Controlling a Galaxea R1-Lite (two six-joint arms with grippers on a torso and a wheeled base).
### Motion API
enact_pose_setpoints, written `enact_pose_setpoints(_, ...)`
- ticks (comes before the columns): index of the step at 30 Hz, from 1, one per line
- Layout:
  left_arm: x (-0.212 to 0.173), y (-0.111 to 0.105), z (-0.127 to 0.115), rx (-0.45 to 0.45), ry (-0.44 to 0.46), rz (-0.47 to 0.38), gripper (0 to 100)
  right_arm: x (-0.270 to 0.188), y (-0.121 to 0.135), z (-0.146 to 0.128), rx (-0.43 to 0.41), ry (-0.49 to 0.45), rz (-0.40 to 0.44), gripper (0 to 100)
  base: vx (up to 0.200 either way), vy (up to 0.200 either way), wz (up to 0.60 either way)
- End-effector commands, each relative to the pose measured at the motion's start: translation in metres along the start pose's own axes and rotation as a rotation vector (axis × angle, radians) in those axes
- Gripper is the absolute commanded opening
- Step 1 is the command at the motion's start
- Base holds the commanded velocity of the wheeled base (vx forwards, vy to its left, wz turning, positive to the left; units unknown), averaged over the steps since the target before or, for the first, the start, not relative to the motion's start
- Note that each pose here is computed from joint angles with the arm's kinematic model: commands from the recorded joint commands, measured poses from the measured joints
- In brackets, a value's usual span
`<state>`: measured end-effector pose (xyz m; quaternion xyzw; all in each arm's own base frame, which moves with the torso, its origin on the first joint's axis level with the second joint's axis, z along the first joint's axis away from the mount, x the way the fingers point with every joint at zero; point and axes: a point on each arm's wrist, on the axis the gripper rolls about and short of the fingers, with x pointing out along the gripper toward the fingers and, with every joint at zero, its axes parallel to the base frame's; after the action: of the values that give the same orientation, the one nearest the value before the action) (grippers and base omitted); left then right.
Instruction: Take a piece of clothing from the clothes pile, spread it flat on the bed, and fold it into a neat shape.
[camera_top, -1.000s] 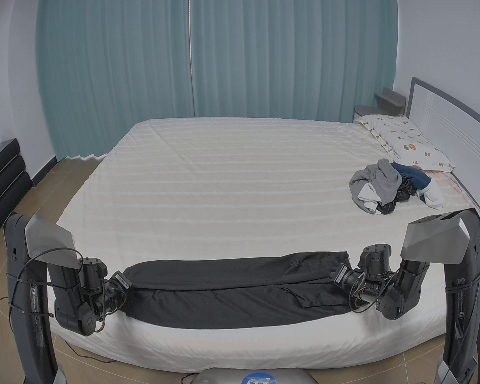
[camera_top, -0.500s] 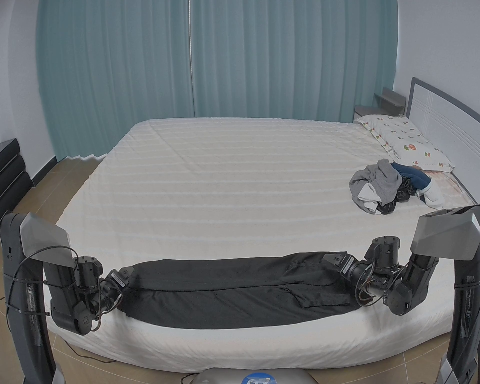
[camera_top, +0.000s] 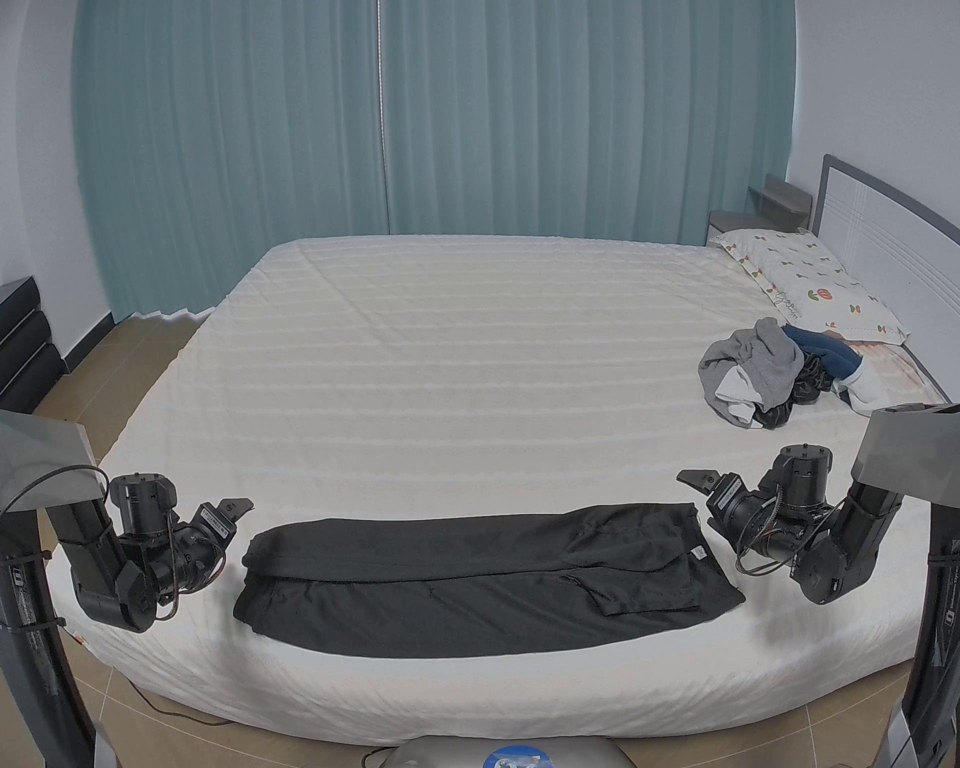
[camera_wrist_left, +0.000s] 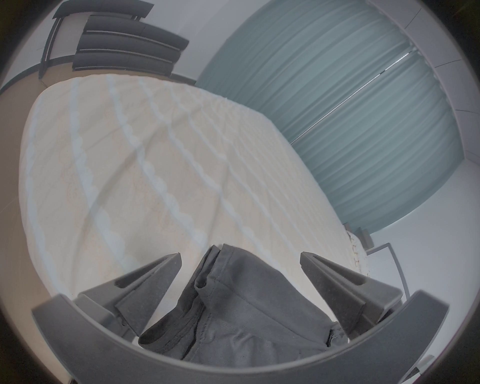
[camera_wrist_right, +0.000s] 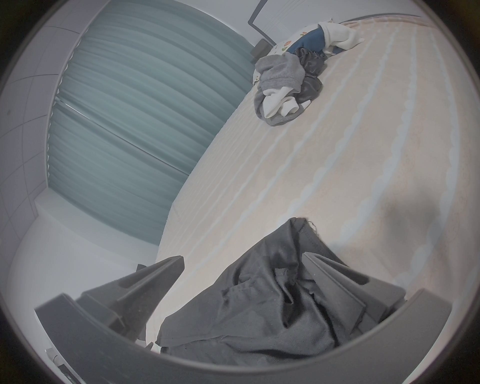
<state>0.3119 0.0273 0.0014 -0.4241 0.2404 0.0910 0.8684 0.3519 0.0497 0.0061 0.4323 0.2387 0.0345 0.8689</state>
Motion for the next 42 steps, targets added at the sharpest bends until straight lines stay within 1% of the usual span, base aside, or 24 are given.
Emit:
enact_pose_setpoints(1, 0.013, -0.025, 0.016, 0.011, 0.010, -0.016, 100, 0.009, -0.013, -0.001, 0.015, 0.020, -0.030, 100, 0.000, 0.000, 0.00)
enact_pose_setpoints(2, 0.023, -0.029, 0.020, 0.011, 0.018, -0.011, 100, 0.011, -0.014, -0.001, 0.016, 0.023, -0.035, 100, 0.000, 0.000, 0.00)
enact_pose_setpoints(4, 0.032, -0.025, 0.018, 0.032, 0.047, 0.014, 100, 0.013, -0.016, -0.004, 0.018, 0.036, -0.047, 100, 0.000, 0.000, 0.00)
enact_pose_setpoints(6, 0.036, -0.021, 0.015, 0.077, 0.084, 0.036, 100, 0.014, -0.018, -0.006, 0.017, 0.046, -0.055, 100, 0.000, 0.000, 0.00)
enact_pose_setpoints(7, 0.038, -0.016, 0.011, 0.127, 0.119, 0.052, 100, 0.015, -0.018, -0.008, 0.016, 0.050, -0.056, 100, 0.000, 0.000, 0.00)
enact_pose_setpoints(8, 0.038, -0.016, 0.011, 0.127, 0.119, 0.052, 100, 0.015, -0.018, -0.008, 0.016, 0.050, -0.056, 100, 0.000, 0.000, 0.00)
enact_pose_setpoints(9, 0.041, -0.010, 0.007, 0.173, 0.153, 0.060, 100, 0.016, -0.018, -0.012, 0.013, 0.062, -0.055, 100, 0.000, 0.000, 0.00)
enact_pose_setpoints(10, 0.041, -0.009, 0.006, 0.179, 0.155, 0.062, 100, 0.016, -0.018, -0.012, 0.013, 0.062, -0.056, 100, 0.000, 0.000, 0.00)
enact_pose_setpoints(11, 0.041, -0.007, 0.002, 0.211, 0.171, 0.066, 100, 0.017, -0.018, -0.015, 0.011, 0.069, -0.056, 100, 0.000, 0.000, 0.00)
enact_pose_setpoints(12, 0.040, -0.005, 0.000, 0.226, 0.184, 0.071, 100, 0.017, -0.016, -0.016, 0.008, 0.074, -0.053, 100, 0.000, 0.000, 0.00)
enact_pose_setpoints(17, 0.042, 0.003, -0.011, 0.287, 0.224, 0.088, 100, 0.017, -0.014, -0.020, 0.003, 0.085, -0.049, 100, 0.000, 0.000, 0.00)
enact_pose_setpoints(21, 0.041, 0.004, -0.018, 0.307, 0.247, 0.088, 100, 0.017, -0.014, -0.019, 0.003, 0.082, -0.047, 100, 0.000, 0.000, 0.00)
enact_pose_setpoints(26, 0.040, 0.002, -0.022, 0.317, 0.257, 0.083, 100, 0.017, -0.014, -0.020, 0.003, 0.083, -0.047, 100, 0.000, 0.000, 0.00)
enact_pose_setpoints(33, 0.037, -0.004, -0.017, 0.323, 0.232, 0.074, 100, 0.017, -0.013, -0.020, 0.003, 0.082, -0.045, 100, 0.000, 0.000, 0.00)
enact_pose_setpoints(39, 0.036, -0.006, -0.016, 0.320, 0.233, 0.061, 100, 0.016, -0.013, -0.017, 0.004, 0.074, -0.044, 100, 0.000, 0.000, 0.00)
enact_pose_setpoints(42, 0.038, -0.007, -0.016, 0.323, 0.220, 0.023, 100, 0.016, -0.013, -0.016, 0.005, 0.073, -0.044, 100, 0.000, 0.000, 0.00)
